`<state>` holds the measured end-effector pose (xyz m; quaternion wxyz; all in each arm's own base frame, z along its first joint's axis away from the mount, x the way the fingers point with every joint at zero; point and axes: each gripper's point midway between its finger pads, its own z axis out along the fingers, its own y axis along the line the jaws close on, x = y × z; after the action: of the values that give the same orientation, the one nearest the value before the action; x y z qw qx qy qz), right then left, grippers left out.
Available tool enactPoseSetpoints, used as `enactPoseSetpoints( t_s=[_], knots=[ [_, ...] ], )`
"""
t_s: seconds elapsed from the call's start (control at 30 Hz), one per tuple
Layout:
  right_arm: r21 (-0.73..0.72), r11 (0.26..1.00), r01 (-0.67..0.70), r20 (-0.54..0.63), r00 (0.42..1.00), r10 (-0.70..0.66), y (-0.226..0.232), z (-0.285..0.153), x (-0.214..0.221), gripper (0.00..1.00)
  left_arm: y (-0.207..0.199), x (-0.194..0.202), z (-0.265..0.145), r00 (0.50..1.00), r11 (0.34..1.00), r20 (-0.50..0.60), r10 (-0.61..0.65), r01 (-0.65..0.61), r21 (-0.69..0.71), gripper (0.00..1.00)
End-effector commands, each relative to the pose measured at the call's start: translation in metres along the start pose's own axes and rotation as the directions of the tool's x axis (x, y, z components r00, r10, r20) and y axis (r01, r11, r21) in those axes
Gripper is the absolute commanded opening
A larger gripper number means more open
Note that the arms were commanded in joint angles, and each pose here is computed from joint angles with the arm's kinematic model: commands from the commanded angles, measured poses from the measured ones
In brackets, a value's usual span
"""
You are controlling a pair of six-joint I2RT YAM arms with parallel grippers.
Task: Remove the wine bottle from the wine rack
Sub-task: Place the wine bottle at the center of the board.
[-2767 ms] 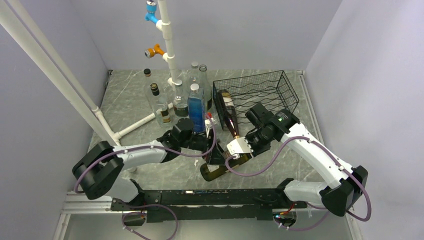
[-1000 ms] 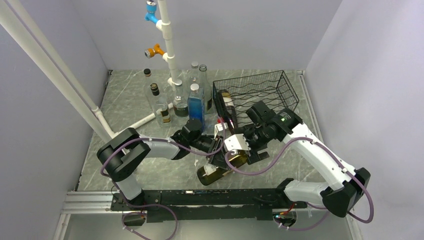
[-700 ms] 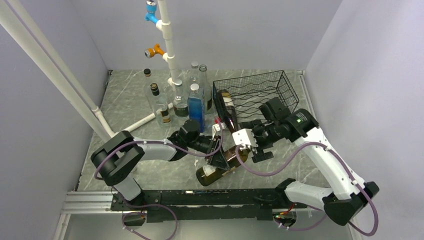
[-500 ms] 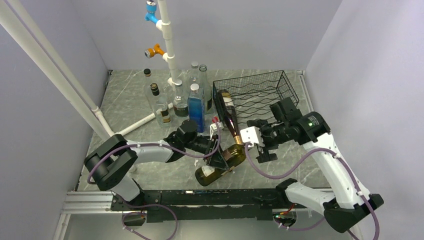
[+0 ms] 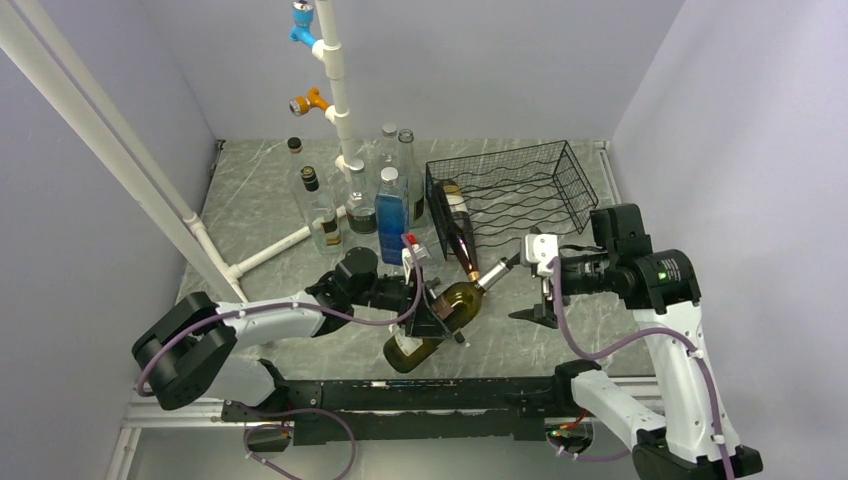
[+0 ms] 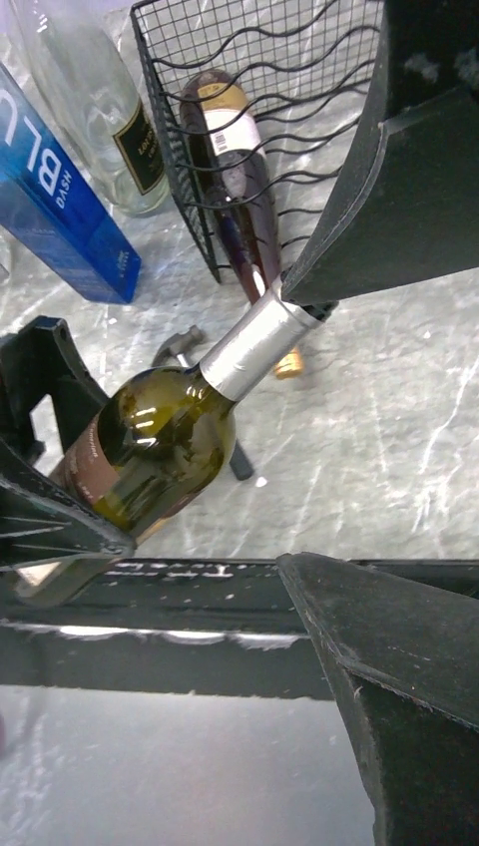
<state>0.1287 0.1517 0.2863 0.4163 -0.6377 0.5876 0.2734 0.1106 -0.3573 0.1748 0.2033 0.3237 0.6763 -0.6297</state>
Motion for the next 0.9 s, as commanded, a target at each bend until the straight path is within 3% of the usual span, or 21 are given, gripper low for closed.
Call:
enactPoseSetpoints(
  t_s=[0.0,0.33,0.87],
  knots=[
    [-0.028,0.998,-0.056,0.209,0.976,0.06,0.003,0.001,-0.028,0.98,-0.024,-0.035,-0.005,0.976,0.988,0.159,0.15,-0.155,0.021,0.0],
    [-0.024,0.979,-0.2,0.323,0.926,0.197,-0.007,0.001,-0.021,0.98,-0.019,-0.043,-0.016,0.935,0.974,0.276,0.225,-0.207,-0.093,0.0],
    [-0.023,0.939,-0.342,0.391,0.862,0.323,-0.024,0.0,-0.011,0.98,-0.013,-0.054,-0.027,0.864,0.926,0.359,0.354,-0.268,-0.268,0.0]
  ],
)
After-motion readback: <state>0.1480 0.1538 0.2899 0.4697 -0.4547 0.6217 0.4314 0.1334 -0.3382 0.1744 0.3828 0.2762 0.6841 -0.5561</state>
